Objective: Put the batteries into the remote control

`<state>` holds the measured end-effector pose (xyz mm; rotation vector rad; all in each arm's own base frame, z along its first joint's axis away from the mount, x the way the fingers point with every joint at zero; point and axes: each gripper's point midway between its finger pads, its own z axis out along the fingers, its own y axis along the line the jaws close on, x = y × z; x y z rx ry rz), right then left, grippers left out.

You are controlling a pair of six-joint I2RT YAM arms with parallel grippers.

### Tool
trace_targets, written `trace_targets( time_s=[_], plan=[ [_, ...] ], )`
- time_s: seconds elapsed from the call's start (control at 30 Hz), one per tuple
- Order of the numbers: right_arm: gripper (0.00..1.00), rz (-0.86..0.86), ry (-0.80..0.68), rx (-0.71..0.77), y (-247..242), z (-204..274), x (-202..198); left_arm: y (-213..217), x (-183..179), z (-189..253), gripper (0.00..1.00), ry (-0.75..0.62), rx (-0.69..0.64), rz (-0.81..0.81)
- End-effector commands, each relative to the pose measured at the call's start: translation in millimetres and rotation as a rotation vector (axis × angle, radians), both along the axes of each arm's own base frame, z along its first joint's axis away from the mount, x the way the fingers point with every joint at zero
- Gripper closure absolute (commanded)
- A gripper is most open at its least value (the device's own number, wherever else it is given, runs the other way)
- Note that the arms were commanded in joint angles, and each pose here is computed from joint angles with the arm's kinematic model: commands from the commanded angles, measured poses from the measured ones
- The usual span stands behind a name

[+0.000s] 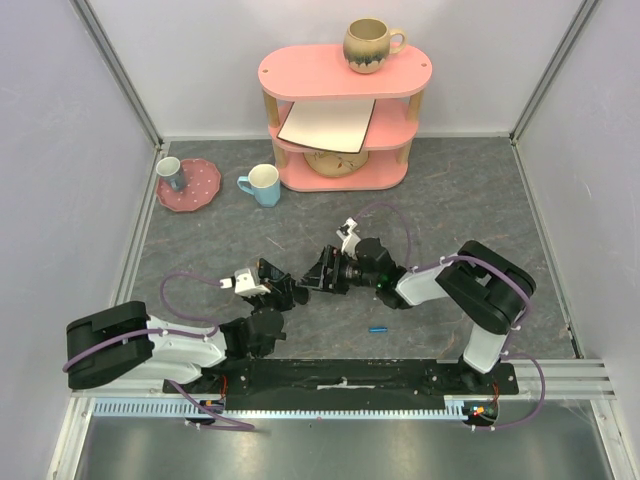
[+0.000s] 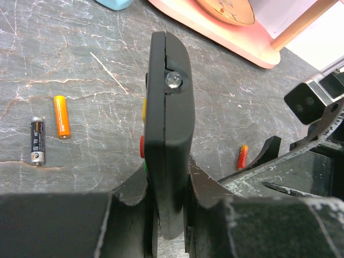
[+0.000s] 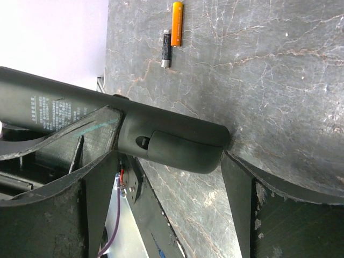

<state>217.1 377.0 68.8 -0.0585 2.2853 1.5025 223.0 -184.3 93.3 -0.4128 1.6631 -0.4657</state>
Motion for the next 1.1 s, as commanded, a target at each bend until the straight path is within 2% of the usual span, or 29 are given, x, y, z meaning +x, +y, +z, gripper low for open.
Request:
trace_targets(
  time_s=[0.0,0.77,1.0,1.07],
  plan=[
    [0.16,0.040,-0.043,-0.041,9,0,6,4,-3,-8,0.98,0.014,-0.017,0.009],
    [0.25,0.037,0.002,-0.146,16,-20,7,7,-3,-8,0.98,0.011,-0.011,0.015],
    [0.29,0.036,0.016,-0.169,14,-28,4,7,-3,-8,0.98,0.010,-0.006,0.013],
    [0.33,0.035,0.023,-0.184,13,-32,4,6,-3,-7,0.98,0.009,-0.007,0.012]
  ],
)
